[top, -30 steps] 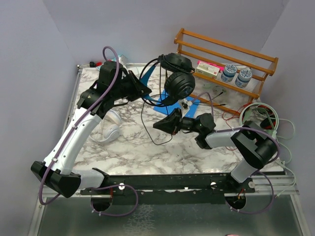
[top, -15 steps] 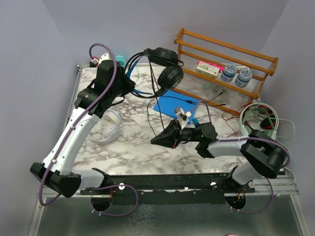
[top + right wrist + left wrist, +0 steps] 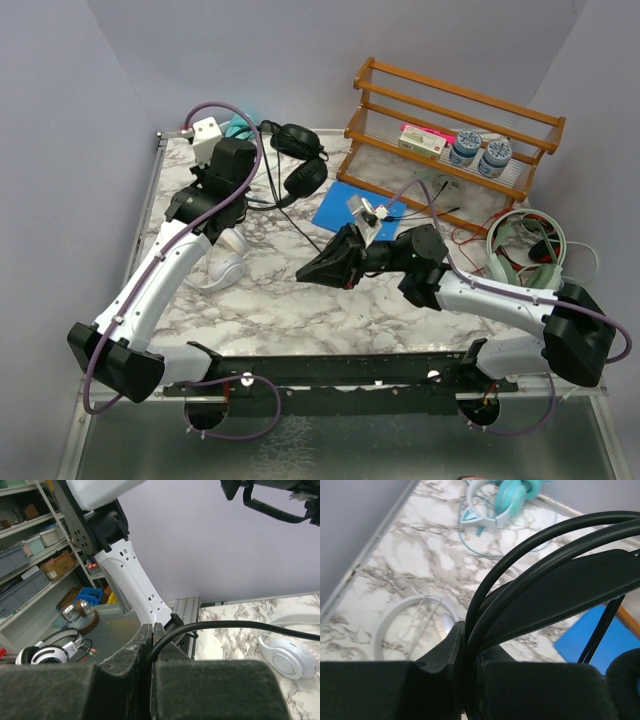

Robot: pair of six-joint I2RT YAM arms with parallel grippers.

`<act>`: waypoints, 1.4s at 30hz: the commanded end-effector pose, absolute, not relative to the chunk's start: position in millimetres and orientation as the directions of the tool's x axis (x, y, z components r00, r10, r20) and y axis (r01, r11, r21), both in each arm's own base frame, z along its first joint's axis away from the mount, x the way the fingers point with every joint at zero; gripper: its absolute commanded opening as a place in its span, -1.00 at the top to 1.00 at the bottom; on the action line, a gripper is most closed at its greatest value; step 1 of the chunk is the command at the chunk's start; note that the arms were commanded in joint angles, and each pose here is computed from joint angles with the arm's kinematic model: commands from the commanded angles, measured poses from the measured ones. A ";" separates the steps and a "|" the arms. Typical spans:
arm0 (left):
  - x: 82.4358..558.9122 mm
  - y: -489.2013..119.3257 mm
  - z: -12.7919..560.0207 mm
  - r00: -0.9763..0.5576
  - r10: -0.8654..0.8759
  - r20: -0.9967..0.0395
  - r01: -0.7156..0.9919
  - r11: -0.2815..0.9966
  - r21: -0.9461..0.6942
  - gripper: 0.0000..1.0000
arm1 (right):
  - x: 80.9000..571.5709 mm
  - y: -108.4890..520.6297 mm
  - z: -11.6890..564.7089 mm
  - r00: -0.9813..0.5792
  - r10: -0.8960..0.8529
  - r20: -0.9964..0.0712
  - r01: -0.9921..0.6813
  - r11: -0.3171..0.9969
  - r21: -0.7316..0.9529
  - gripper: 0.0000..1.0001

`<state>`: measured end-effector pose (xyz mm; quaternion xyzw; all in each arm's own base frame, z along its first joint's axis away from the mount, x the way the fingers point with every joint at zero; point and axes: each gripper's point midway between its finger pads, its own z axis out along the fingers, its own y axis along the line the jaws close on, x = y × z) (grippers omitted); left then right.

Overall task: Wrap the headphones
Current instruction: Wrap the headphones cable around the headphones.

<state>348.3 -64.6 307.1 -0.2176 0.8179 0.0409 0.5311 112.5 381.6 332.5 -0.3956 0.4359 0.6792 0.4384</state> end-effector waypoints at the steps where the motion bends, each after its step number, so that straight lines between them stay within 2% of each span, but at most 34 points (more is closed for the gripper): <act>1: 350.7 -34.6 326.6 -0.227 -0.221 -0.949 -0.481 0.872 -0.088 1.00 | 115.0 384.9 340.1 -0.299 0.173 -0.938 -0.944 -0.198 0.265 0.85; 7: 348.6 -36.0 318.2 -0.249 -0.099 -0.963 -0.390 0.921 0.006 1.00 | 162.5 379.0 355.2 -0.140 0.070 -0.988 -0.983 0.108 0.147 0.96; 12: 345.6 -40.6 309.0 -0.266 -0.029 -0.963 -0.312 0.948 0.058 1.00 | 209.7 367.2 357.0 -0.007 -0.040 -0.999 -0.940 0.342 -0.007 0.92; 18: 344.8 -52.7 284.3 -0.341 0.066 -0.938 -0.208 0.968 0.144 1.00 | 268.5 360.8 348.1 0.029 -0.212 -0.977 -0.826 0.546 -0.143 0.99; 24: 339.7 -70.3 264.3 -0.404 0.159 -0.901 -0.073 0.976 0.205 1.00 | 323.3 342.0 359.5 0.057 -0.319 -0.946 -0.633 0.721 -0.282 0.99; 29: 331.8 -83.1 251.7 -0.441 0.183 -0.879 0.005 0.979 0.202 1.00 | 367.1 319.3 363.8 -0.010 -0.335 -0.942 -0.529 0.802 -0.279 0.93; 33: 320.6 -101.2 242.7 -0.479 0.204 -0.854 0.131 0.978 0.160 1.00 | 394.8 303.0 353.5 -0.086 -0.307 -0.948 -0.520 0.825 -0.220 0.92; 42: 299.1 -128.5 247.8 -0.515 0.206 -0.832 0.295 0.954 0.055 1.00 | 434.5 274.3 312.7 -0.181 -0.254 -0.950 -0.498 0.857 -0.134 0.85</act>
